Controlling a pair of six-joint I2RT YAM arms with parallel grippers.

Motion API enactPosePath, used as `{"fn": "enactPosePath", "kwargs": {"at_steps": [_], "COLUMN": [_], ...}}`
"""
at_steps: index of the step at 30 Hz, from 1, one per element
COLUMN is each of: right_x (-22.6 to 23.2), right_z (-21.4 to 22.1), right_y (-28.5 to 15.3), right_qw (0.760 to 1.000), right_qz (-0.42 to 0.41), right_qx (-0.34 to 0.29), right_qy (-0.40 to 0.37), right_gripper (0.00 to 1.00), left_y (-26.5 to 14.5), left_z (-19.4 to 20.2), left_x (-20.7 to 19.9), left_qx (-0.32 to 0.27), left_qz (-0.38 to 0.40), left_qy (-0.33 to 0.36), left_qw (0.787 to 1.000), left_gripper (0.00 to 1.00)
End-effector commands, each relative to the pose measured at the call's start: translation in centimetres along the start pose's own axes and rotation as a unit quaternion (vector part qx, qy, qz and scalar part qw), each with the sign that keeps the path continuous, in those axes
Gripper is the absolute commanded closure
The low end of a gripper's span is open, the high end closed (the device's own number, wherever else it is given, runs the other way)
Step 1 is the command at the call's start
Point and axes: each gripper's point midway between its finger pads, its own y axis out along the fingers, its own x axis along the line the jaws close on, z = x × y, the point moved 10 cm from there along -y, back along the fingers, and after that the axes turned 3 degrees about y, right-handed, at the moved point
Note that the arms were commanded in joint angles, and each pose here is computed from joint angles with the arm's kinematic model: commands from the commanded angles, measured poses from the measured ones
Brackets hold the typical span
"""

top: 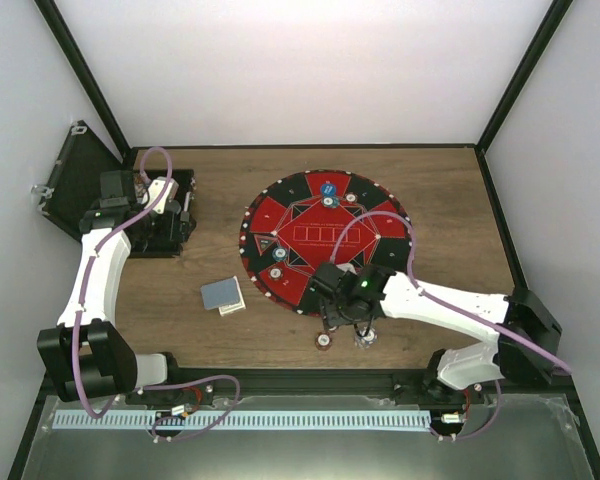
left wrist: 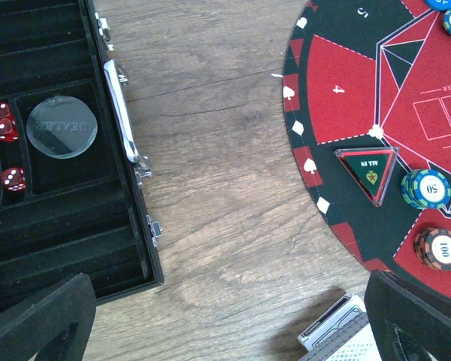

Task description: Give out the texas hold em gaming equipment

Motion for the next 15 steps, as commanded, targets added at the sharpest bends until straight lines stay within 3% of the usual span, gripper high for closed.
{"fn": "enactPosePath", "kwargs": {"at_steps": [1, 15], "right_x": [-2.1, -4.7], "right_z": [0.9, 2.8], "right_y": [0.4, 1.6], "right_qw": [0.998, 0.992], "right_qz": [0.037, 0.055], "right_qx": [0.018, 0.044], "right_qy": [0.038, 0.108], "right_gripper": [0.28, 0.28], "left_y": [-0.3, 0.0], "left_z": [0.0, -0.1], "left_x": [-0.1, -0.1], "left_qx": [-0.011, -0.014], "left_qz": [0.006, 0.013], "left_qy": [0.005, 0.005], "left_qw": [1.0, 1.0], "left_gripper": [0.0, 0.0]}}
